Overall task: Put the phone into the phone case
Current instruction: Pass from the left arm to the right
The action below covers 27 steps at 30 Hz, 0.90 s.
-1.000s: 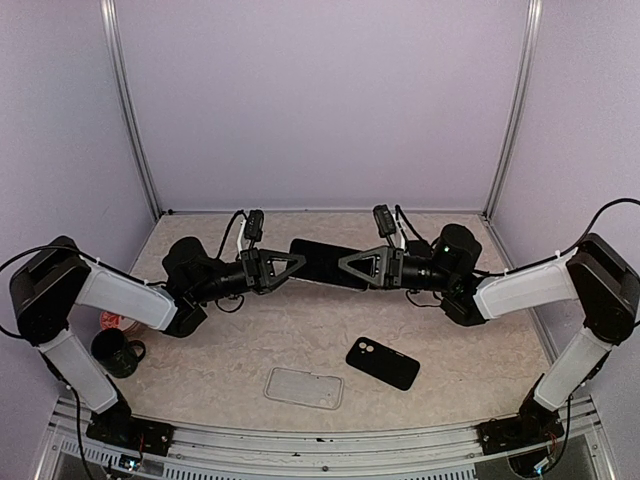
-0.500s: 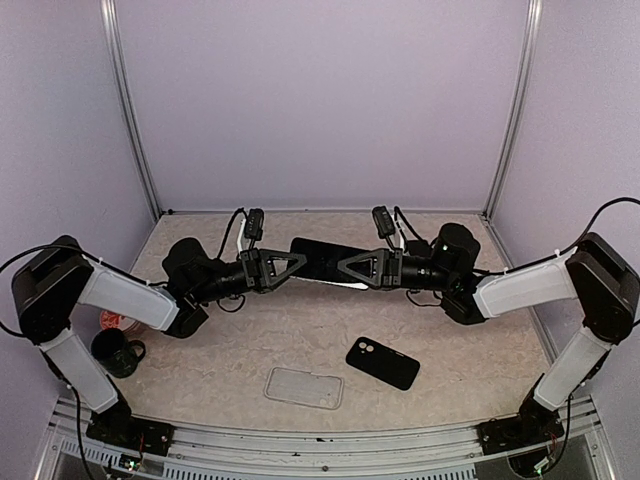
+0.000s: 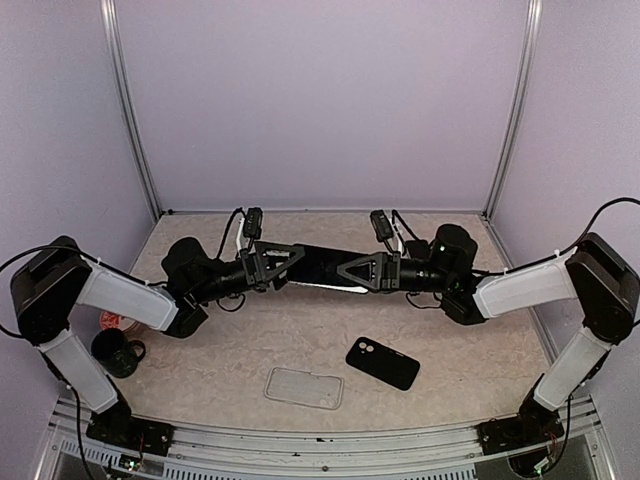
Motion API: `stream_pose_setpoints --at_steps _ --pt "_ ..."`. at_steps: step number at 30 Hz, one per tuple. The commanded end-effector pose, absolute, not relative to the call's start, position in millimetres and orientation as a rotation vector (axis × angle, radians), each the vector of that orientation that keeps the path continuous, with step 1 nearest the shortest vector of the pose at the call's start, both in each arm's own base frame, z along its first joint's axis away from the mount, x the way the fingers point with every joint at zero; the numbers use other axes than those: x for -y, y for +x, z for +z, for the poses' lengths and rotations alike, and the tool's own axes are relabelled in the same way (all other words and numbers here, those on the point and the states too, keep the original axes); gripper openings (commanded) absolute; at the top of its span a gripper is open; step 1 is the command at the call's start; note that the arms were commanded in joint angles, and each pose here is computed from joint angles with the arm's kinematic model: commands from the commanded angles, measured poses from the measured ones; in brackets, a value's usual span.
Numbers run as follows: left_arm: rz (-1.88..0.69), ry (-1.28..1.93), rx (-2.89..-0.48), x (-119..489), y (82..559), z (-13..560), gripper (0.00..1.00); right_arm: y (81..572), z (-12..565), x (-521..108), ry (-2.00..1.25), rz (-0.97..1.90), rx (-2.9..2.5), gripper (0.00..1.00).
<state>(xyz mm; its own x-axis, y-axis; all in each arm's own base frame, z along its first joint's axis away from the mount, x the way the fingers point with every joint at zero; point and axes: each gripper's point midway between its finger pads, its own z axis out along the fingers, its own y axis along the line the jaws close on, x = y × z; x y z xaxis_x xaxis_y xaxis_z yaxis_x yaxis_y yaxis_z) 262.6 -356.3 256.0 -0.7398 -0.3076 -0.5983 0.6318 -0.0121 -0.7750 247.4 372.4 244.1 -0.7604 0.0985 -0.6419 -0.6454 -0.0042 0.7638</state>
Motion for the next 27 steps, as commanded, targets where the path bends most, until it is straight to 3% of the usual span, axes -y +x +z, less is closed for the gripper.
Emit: stream_pose_setpoints --at_steps 1,10,27 --pt "-1.766 0.352 -1.582 350 263 267 0.99 250 270 -365 -0.598 1.782 -1.652 0.00" --pt "-1.649 0.329 -1.715 349 271 246 0.99 256 275 -354 -0.583 1.704 -1.684 0.00" --pt "-1.272 0.426 -2.082 360 276 173 0.99 292 264 -281 -0.359 1.221 -1.912 0.00"
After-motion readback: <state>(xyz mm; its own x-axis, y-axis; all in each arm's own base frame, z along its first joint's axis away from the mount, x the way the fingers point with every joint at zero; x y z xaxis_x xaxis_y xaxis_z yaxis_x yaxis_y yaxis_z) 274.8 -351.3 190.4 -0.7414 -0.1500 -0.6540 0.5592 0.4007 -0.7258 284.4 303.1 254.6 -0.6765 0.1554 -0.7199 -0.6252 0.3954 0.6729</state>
